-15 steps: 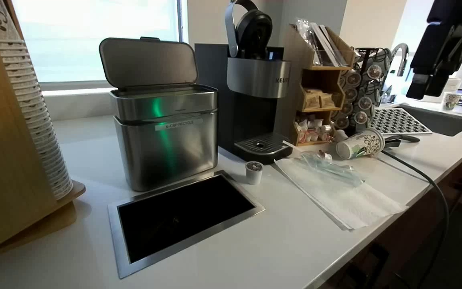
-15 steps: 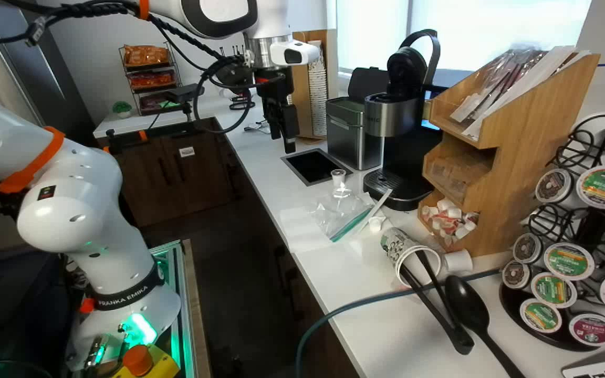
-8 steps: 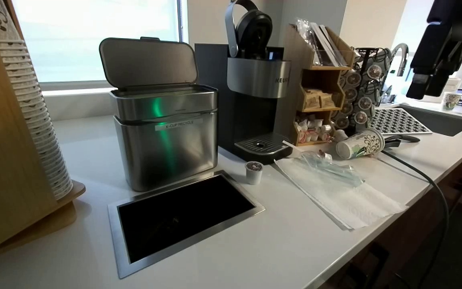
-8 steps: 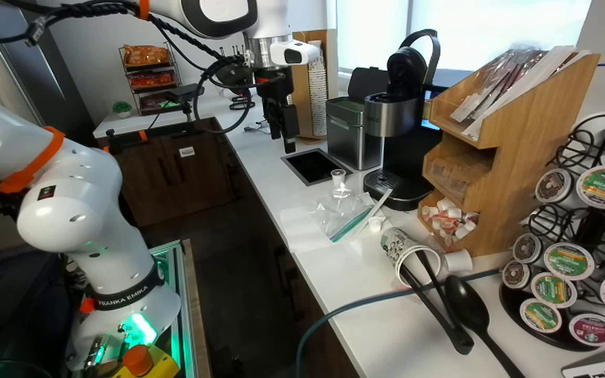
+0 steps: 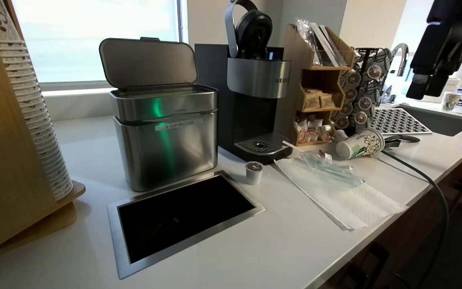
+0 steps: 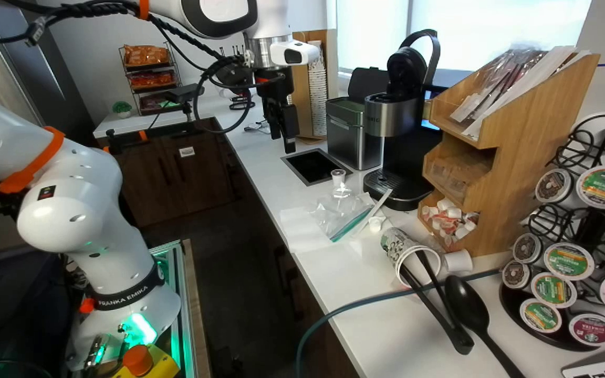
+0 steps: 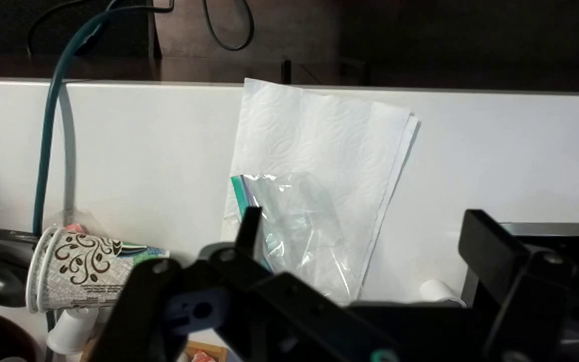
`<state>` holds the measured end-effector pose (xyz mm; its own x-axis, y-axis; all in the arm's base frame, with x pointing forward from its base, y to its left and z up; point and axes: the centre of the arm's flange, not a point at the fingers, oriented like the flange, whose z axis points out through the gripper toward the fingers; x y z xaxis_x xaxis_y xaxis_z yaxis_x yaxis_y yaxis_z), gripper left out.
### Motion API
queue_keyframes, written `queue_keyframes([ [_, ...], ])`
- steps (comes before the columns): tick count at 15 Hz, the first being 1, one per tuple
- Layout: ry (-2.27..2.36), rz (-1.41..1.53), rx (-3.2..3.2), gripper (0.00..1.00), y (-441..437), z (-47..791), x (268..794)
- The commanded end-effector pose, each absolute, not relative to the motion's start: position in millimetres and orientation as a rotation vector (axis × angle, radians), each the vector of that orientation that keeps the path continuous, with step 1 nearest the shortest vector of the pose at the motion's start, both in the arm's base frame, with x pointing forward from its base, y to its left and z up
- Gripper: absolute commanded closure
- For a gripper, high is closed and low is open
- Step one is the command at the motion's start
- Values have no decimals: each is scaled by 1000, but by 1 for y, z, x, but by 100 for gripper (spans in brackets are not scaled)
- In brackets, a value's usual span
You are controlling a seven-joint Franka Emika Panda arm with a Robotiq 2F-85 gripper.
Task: Place the two coffee cups upright.
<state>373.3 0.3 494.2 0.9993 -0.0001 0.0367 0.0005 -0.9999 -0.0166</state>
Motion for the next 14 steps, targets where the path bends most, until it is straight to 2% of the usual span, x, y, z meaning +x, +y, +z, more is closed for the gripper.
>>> queue_keyframes([
  [1,0,-57,-3124,0,0,494,373],
  [5,0,-57,-3124,0,0,494,373],
  [7,32,-114,-3107,0,-33,499,375],
  [14,178,-243,-2953,0,-223,496,369],
])
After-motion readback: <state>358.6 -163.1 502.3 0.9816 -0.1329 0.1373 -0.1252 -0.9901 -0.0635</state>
